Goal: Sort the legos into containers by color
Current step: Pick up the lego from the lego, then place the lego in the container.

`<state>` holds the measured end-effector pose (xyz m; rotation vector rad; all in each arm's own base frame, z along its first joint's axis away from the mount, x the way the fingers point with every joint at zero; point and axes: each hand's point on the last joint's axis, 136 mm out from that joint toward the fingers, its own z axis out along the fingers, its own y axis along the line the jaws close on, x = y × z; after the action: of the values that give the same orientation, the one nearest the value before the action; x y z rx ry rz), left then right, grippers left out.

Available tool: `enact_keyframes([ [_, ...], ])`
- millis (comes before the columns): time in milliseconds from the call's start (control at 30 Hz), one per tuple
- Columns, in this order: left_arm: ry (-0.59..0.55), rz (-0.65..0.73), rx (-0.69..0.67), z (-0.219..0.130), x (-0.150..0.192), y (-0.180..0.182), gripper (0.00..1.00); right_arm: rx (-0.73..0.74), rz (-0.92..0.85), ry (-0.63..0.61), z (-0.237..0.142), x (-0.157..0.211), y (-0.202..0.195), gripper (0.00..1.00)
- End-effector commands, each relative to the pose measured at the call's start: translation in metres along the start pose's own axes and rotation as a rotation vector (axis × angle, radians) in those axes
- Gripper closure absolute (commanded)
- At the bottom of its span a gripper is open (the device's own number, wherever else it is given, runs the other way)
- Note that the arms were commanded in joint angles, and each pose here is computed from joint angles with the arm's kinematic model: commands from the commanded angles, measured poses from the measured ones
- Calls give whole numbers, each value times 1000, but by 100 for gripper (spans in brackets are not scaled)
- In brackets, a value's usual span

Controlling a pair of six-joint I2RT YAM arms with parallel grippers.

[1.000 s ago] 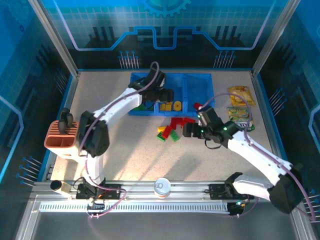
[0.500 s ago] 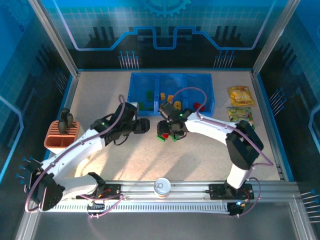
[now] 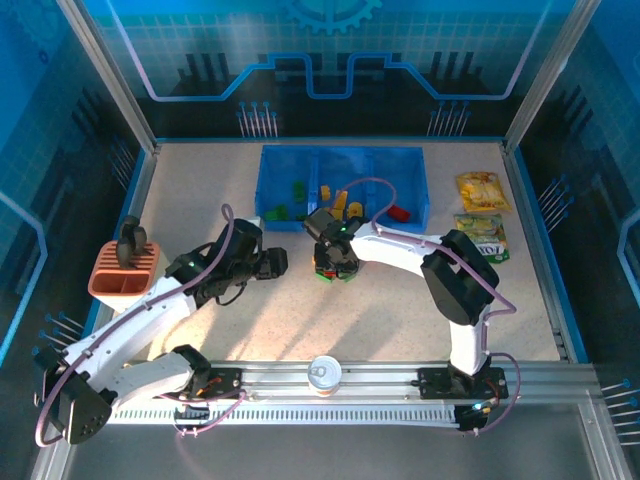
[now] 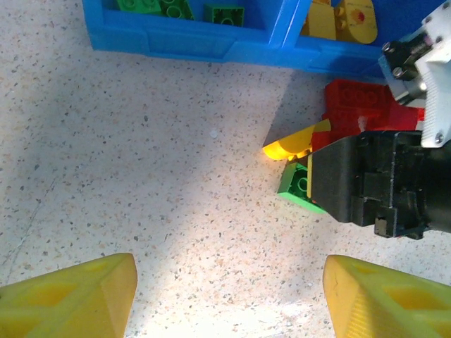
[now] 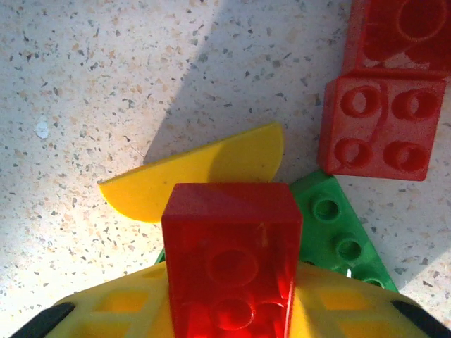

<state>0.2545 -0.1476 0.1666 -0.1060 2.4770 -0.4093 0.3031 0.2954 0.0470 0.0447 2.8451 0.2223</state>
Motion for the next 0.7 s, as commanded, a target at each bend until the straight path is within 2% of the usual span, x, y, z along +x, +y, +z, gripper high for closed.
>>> enact_keyframes([
  [0, 9, -5, -21, -1, 7, 6, 29, 20, -22, -56, -26, -9, -1, 64],
  [167, 31, 14, -30, 5, 13, 8, 29, 59, -16, -200, -82, -47, -33, 64],
  [333, 65, 63, -50, 13, 27, 3, 29, 65, 67, -263, -110, -98, -90, 64],
  [533, 104, 107, -36, 25, 53, -12, 29, 99, 141, -218, -89, -140, -141, 65],
  [667, 140, 104, -32, 33, 68, -17, 29, 111, 155, -181, -73, -154, -151, 68],
])
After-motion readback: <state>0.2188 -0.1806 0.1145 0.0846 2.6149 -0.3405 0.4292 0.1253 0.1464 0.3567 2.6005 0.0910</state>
